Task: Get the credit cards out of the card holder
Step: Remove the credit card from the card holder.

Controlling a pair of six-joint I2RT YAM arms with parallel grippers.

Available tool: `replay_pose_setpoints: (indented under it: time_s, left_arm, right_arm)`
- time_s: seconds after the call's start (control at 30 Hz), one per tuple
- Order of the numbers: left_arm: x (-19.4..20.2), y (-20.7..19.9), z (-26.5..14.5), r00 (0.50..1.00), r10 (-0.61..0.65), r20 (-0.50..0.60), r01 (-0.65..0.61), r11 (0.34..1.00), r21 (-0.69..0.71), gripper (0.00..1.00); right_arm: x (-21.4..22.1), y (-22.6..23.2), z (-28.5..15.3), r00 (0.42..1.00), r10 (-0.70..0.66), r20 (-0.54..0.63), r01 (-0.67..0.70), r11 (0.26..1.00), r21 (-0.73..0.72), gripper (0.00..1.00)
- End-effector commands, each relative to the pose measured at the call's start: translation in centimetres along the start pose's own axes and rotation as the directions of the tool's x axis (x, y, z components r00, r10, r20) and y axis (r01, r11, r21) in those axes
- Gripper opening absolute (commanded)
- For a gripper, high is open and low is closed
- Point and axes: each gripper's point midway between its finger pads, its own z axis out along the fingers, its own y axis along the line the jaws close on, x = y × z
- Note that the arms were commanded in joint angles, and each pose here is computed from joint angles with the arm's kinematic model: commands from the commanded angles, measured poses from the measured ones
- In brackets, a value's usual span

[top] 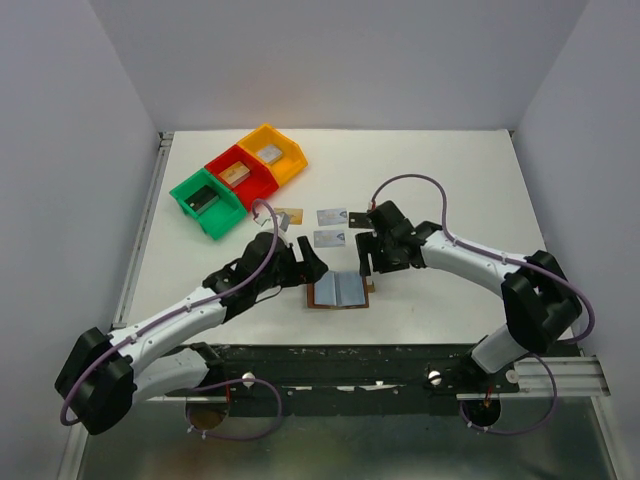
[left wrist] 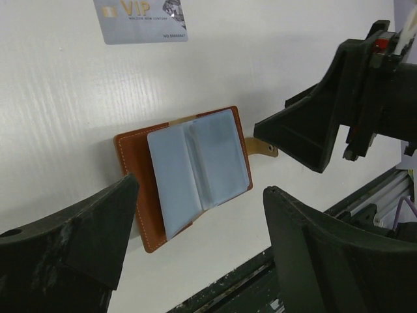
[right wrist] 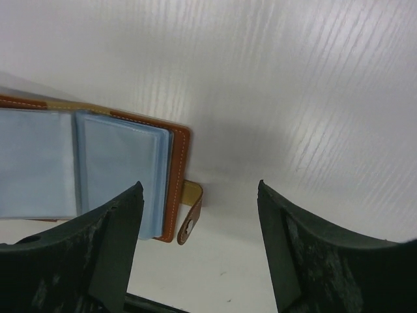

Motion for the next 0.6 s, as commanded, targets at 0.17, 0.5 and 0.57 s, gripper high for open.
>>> replay_pose_setpoints:
  time_s: [0.17,0.5,0.57]
  left_arm:
    - [0.3,-1.0,0.5,0.998,0.057,-0.021,-0.057,0.998,0.001,0.77]
    - [1.0,-1.2,1.1,0.995,0.085,-0.059,-0.085,0.996,0.008,0.55]
    - [1.0,-1.5,1.3,0.993,0.097,-0.067,-0.096,0.995,0.017,0.55]
  right_arm:
    - [4.5,-0.8,1.8,0.990,0.021,-0.142,-0.021,1.000,0.005,0.60]
    - [5.1,0.2,0.5,0.993,0.001,-0.119,-0.011,0.996,-0.085,0.00]
    - [4.4,0.9,-0.5,0.997,-0.022,-0.074,0.012,0.991,-0.137,0.00]
